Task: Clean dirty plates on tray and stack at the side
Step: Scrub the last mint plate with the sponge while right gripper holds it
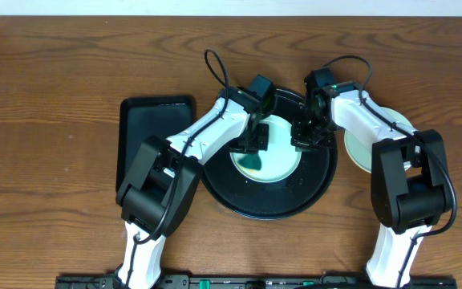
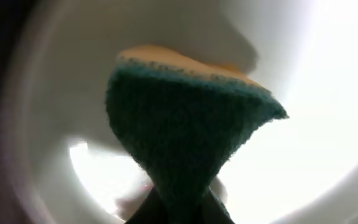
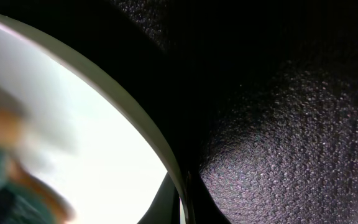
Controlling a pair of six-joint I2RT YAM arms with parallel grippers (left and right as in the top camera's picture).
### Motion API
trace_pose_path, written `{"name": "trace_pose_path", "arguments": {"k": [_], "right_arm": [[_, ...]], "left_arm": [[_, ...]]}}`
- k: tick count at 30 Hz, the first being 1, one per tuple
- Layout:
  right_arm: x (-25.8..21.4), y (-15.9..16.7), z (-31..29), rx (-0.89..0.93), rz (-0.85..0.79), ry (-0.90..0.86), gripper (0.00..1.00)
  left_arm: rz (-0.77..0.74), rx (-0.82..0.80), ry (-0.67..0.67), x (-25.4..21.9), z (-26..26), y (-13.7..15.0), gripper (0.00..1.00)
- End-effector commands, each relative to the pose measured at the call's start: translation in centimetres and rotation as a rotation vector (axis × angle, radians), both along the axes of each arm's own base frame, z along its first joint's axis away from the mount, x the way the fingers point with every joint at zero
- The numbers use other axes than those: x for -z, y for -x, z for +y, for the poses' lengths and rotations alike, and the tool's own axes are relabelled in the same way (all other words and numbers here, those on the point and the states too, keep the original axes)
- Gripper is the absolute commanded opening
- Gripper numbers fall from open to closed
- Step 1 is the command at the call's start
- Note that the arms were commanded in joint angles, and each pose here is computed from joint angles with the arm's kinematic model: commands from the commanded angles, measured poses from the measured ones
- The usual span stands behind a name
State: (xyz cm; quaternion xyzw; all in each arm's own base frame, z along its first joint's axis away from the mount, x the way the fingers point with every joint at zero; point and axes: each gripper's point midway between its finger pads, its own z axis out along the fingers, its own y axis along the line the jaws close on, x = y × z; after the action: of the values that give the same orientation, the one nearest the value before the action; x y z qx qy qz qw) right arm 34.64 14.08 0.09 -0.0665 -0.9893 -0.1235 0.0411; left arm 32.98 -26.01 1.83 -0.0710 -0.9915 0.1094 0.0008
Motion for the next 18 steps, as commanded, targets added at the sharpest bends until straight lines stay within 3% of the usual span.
{"name": "trace_pose_path", "arguments": {"k": [1,7,18], "right_arm": [[2.9,1.2,0.1,0.003,0.065,0.045,0.01],[2.9,1.2,0.1,0.003,0.065,0.045,0.01],[2.9,1.2,0.1,0.003,0.066,0.045,0.01]], "left_arm": [[0.085,0.111,0.18,-0.5,-3.1,1.8,0.07],[-0.001,0.127,0.165,-0.3,-3.1,0.0,0.07],[-0.376,0.015,-0.309,-0.3,4.3,-7.3,0.07]]}}
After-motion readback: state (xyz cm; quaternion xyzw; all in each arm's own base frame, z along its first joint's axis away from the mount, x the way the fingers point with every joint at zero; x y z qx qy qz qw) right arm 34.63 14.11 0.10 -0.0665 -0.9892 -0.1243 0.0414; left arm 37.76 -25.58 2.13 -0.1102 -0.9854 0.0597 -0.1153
